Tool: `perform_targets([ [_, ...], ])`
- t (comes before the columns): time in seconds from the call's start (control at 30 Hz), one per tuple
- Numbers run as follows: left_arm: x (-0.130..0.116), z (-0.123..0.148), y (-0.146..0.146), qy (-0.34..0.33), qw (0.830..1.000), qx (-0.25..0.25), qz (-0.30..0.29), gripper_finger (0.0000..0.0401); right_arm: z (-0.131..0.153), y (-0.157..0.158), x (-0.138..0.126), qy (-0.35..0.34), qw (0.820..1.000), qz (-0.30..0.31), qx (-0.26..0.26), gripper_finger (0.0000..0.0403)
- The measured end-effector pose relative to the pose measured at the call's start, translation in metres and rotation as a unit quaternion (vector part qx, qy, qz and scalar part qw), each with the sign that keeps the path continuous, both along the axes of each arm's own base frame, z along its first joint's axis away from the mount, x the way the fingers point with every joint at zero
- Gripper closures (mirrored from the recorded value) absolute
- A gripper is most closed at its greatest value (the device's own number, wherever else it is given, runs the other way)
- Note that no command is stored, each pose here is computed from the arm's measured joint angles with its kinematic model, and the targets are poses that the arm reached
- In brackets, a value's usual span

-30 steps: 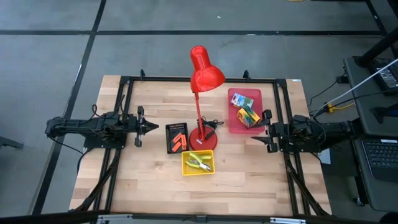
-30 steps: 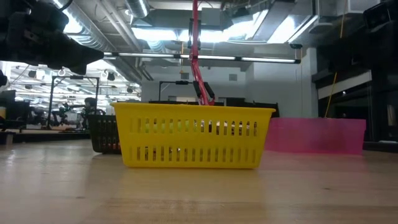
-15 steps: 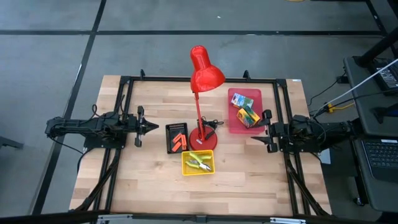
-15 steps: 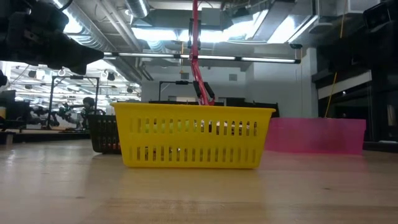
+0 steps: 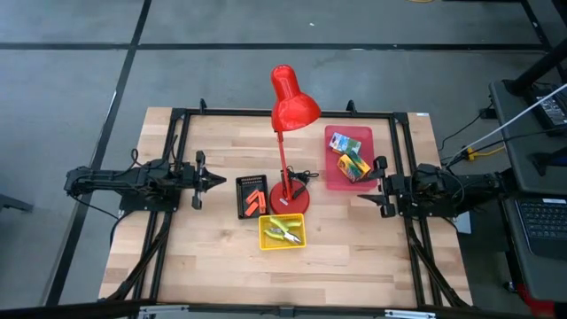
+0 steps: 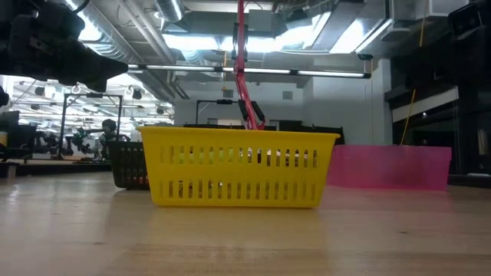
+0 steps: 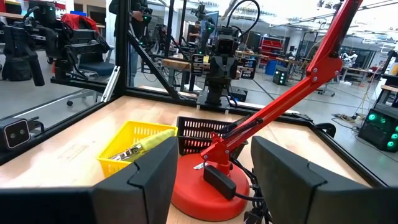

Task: Pick & Place School Supplies
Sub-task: Return to home position

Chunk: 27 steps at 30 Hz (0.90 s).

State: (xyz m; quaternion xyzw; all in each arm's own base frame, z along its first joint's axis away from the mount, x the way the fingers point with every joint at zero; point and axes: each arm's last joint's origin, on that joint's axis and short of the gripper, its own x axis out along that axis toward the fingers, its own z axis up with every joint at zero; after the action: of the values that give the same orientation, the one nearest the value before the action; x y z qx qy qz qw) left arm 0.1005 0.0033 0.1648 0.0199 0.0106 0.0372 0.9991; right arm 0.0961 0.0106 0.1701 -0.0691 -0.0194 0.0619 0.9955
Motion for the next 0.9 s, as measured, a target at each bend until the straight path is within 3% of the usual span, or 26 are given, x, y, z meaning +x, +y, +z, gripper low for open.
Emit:
perform_targets([
  [0.9, 0.0000, 0.0000, 0.0000, 0.000, 1.000, 0.000, 0.000, 0.0393, 0.0000, 0.0000, 0.0000, 0.000, 1.000, 0.000, 0.000, 0.0195],
])
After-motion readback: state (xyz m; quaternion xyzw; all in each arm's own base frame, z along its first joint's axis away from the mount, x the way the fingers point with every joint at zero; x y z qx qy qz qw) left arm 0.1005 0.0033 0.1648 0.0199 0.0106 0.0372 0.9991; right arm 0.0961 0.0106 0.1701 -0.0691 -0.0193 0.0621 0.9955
